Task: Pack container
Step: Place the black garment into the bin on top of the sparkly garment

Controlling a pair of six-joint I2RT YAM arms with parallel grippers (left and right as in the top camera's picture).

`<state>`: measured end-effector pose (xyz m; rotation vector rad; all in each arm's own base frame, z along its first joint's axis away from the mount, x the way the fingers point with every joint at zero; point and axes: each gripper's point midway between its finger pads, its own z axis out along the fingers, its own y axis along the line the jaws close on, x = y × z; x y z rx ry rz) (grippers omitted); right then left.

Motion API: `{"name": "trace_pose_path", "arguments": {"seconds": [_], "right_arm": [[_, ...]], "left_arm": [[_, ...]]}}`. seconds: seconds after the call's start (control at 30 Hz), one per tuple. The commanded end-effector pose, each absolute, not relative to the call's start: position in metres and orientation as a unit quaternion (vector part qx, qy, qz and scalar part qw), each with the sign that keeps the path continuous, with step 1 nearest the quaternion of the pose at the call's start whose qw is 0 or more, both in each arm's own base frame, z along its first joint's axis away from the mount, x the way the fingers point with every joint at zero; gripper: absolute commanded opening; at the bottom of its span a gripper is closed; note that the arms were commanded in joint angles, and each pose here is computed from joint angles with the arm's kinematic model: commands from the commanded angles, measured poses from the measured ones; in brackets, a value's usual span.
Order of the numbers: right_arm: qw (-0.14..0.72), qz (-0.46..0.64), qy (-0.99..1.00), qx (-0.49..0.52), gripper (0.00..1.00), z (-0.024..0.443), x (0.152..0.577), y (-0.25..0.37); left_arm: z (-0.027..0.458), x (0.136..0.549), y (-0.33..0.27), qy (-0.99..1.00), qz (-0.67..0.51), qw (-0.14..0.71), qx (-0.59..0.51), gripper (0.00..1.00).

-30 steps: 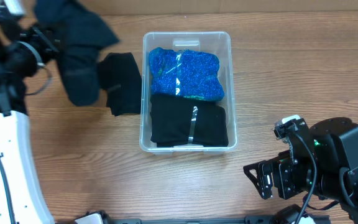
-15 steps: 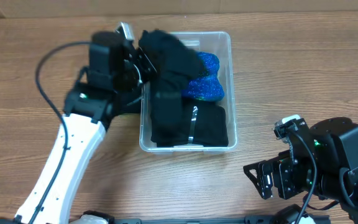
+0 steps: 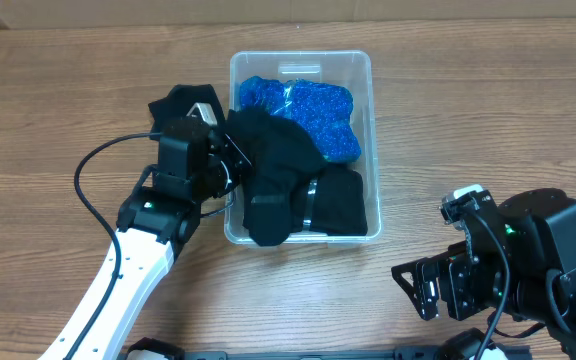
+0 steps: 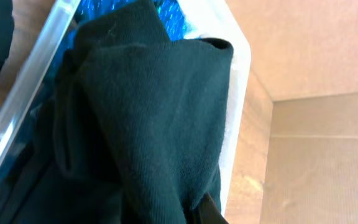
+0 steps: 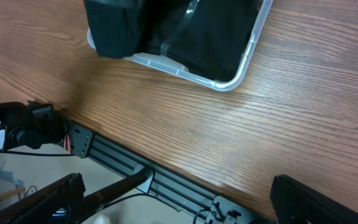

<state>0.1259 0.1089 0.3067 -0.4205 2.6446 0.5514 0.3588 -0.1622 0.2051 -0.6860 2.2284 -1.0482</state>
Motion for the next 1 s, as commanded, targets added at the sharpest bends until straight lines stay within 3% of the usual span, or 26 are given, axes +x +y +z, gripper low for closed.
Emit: {"name": "trace_pose_path", "arguments": {"seconds": [0.0,0.2,0.3,0.4,0.6,0.8,0.97], "right_arm": [[0.209,0.202,0.945,-0.152,1.0,0.31,0.125,0.109],[0.209,0.202,0.945,-0.152,1.0,0.31,0.125,0.109],[0.209,0.202,0.945,-0.152,1.0,0.31,0.125,0.109],[0.209,0.202,0.945,-0.152,1.0,0.31,0.125,0.109],[0.209,0.202,0.945,-0.152,1.0,0.31,0.125,0.109],[0.209,0.202,0.945,-0.152,1.0,0.31,0.125,0.109],[0.209,0.202,0.945,-0.152,1.0,0.31,0.125,0.109]], "left_arm": [[0.231,0.372,-0.163,0.807,-0.415,0.333,-0.256,0.04],[0.204,0.376,-0.155,0.823,-0.375,0.32,-0.282,0.04],[0.179,0.373,-0.18,0.845,-0.403,0.26,-0.236,1.0],[0.188,0.366,-0.195,0.849,-0.43,0.258,-0.167,1.0],[0.226,0.339,-0.162,0.848,-0.384,0.314,-0.187,1.0],[0.228,0.29,-0.114,0.883,-0.273,0.29,-0.247,1.0],[0.282,0.288,-0.057,0.866,-0.149,0.407,-0.249,1.0]]}}
